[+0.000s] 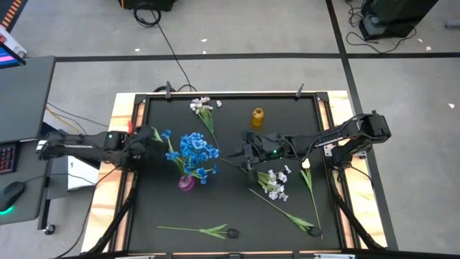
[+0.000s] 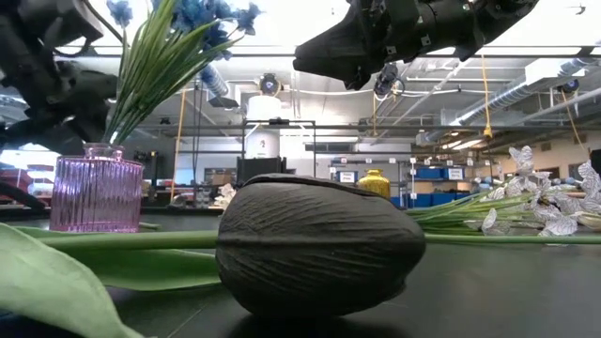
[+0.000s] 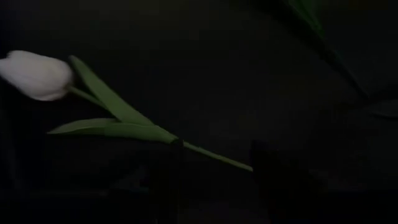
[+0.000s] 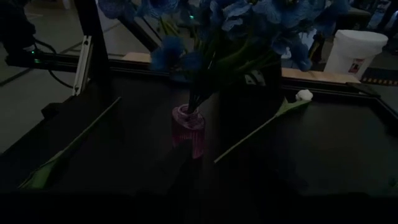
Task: Sort flowers into vase by color
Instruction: Put the left white tulip into the yellow vase
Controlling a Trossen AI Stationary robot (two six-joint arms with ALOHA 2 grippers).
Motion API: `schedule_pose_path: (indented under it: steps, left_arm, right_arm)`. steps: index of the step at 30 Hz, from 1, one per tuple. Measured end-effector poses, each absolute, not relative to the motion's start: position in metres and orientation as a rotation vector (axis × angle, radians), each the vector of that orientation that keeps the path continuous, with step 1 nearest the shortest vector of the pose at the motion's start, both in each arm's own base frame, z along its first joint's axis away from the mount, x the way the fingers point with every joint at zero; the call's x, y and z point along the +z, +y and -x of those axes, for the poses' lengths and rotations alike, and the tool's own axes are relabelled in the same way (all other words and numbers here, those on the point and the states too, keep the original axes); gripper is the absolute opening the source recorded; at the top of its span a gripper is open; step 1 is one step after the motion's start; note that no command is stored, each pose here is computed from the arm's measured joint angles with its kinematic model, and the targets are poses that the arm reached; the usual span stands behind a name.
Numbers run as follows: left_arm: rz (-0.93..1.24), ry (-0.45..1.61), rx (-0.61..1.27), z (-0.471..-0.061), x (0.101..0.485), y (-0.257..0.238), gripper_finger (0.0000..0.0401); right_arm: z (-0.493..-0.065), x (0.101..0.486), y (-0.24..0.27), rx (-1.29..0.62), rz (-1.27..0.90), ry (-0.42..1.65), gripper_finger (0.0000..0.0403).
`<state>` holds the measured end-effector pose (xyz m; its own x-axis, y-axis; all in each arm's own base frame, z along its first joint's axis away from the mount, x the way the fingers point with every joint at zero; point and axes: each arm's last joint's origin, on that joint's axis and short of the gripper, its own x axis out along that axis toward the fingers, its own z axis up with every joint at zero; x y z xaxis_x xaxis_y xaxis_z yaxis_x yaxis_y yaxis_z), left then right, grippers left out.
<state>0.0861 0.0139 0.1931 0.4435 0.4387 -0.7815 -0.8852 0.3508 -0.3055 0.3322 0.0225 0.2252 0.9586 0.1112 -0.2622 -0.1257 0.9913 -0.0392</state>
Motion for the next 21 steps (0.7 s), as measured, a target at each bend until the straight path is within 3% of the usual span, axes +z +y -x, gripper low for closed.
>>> schedule_pose_path:
  steps: [11,21]
  left_arm:
    - [0.860,0.770,0.927,-0.082,0.191,0.028,0.0192]
    - [0.821,0.845,0.722,-0.085,0.193,0.038,0.0192]
  right_arm:
    - [-0.332,0.225,0.022,0.121,0.057,0.262,0.0153]
    - [-0.333,0.227,0.023,0.120,0.058,0.242,0.0153]
